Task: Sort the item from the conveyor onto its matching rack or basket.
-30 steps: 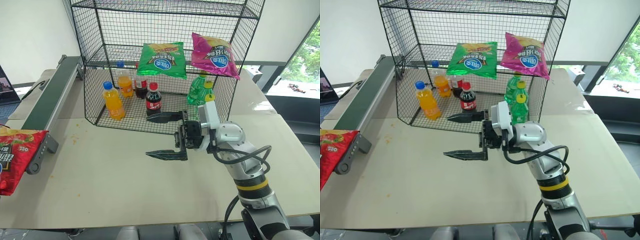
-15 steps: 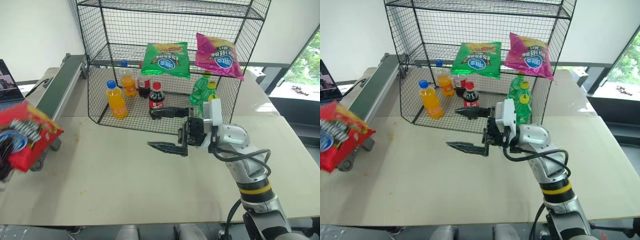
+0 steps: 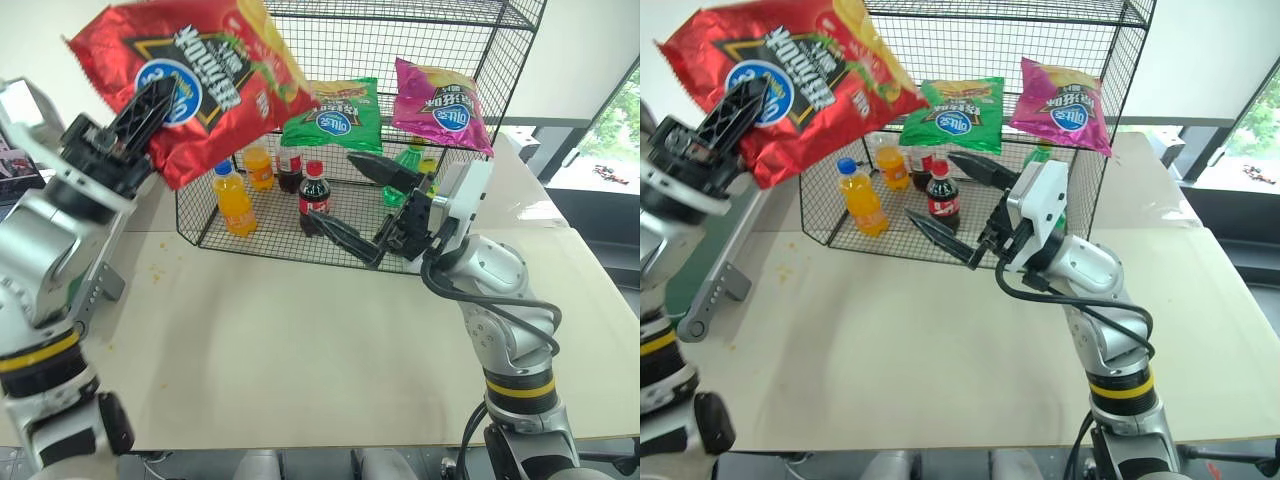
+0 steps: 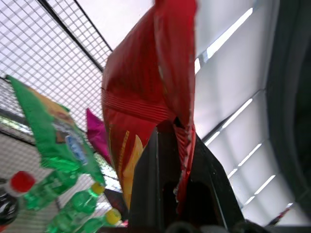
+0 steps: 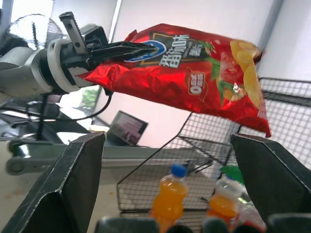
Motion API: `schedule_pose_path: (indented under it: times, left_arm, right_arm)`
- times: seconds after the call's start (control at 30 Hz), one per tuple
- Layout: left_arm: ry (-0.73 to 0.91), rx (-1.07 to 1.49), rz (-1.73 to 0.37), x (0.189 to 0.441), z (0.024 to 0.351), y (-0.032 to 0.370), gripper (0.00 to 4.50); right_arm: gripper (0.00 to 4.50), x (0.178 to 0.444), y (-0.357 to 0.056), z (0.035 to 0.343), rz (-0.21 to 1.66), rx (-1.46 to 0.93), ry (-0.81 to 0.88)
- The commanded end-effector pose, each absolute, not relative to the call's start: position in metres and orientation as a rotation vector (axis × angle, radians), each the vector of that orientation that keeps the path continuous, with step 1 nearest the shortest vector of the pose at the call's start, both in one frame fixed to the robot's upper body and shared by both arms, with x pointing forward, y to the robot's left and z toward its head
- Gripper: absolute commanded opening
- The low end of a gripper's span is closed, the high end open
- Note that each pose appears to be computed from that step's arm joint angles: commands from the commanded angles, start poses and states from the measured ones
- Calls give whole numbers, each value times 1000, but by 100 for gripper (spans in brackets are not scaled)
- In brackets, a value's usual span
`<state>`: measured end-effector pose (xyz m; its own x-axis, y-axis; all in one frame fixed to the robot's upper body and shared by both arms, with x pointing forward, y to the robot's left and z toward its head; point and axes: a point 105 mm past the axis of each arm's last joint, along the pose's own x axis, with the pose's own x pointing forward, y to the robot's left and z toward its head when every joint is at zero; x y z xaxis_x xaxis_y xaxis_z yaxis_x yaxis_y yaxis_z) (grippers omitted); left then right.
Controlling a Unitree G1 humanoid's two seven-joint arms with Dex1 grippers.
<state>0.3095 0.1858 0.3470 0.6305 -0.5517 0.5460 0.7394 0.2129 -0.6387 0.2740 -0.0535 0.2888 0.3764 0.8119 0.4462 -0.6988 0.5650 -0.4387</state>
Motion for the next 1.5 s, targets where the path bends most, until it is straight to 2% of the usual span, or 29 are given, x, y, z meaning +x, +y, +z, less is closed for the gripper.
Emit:
schedule_pose_path:
  times: [0.03, 0.13, 0.37, 0.63, 0.93, 1.1, 1.4, 1.5]
  left_arm:
    - [-191, -1122, -949, 334, 350, 172, 5]
    - [-162, -1190, -944, 358, 345, 158, 5]
    - [-182, -1313, -921, 388, 339, 142, 5]
    - [-344, -1508, -650, 432, 341, 175, 5]
    - [-301, -1570, -446, 454, 313, 176, 5]
    - [-257, -1564, -394, 467, 312, 168, 5]
    - [-279, -1540, -404, 474, 322, 160, 5]
    - [-288, -1541, -410, 474, 322, 160, 117]
  right_arm:
    - [450, 266, -63, 302, 890, -206, -733]
    - [450, 265, -66, 303, 854, -216, -735]
    - [450, 263, -69, 305, 811, -236, -737]
    - [450, 270, -69, 301, 766, -290, -710]
    - [450, 278, -64, 297, 717, -250, -672]
    - [450, 279, -59, 300, 716, -236, -678]
    - [450, 281, -60, 295, 699, -233, -657]
    - [450, 280, -62, 295, 690, -232, -658]
